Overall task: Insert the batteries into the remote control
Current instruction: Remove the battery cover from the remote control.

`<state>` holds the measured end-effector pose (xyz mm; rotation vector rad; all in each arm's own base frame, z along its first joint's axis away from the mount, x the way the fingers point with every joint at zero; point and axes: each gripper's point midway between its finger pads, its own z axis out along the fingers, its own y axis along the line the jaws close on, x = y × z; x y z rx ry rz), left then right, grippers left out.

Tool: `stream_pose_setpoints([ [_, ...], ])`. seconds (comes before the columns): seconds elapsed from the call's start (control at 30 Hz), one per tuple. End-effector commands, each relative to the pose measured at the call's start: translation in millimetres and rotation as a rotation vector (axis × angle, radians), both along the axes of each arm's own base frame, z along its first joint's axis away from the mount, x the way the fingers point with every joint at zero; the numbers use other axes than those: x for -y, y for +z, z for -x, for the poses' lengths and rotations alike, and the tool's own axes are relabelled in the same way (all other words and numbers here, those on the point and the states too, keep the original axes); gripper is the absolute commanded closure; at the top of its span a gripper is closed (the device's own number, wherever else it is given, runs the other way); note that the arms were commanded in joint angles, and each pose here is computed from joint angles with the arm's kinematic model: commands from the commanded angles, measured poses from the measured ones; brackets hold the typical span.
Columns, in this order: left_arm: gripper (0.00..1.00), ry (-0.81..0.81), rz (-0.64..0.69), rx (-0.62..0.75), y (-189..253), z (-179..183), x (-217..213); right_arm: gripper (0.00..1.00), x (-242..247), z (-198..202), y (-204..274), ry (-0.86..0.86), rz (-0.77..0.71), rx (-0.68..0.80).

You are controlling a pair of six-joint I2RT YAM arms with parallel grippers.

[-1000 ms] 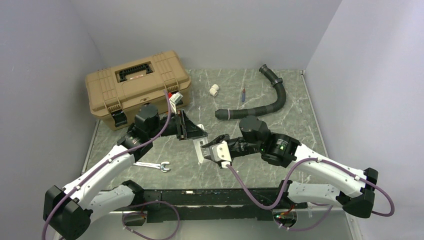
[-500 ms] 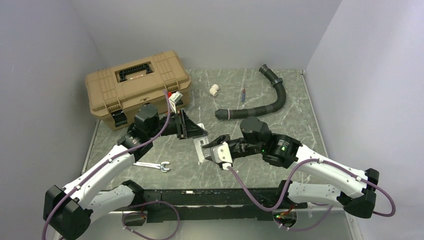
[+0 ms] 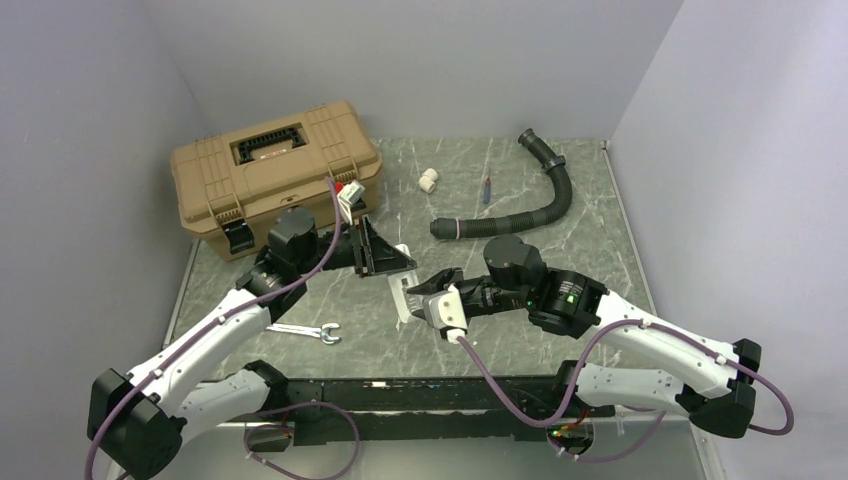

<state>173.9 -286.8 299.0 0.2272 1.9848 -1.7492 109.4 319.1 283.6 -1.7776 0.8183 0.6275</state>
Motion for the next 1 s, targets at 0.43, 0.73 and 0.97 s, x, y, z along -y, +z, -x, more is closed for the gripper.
stream_pose_setpoints([
  [0.43, 1.00, -0.075, 0.103, 0.035, 29.4, 11.2, 4.2, 0.58, 4.1, -15.6, -0.6, -0.063, 0.004, 0.079],
  [0.73, 1.00, -0.082, 0.093, 0.037, 28.2, 10.5, 5.3, 0.58, 4.4, -17.3, 4.0, -0.072, -0.007, 0.088],
  [0.97, 1.00, -0.081, 0.078, 0.032, 21.1, 10.4, 5.3, 0.59, 2.5, -20.7, 11.7, -0.082, -0.034, 0.109],
])
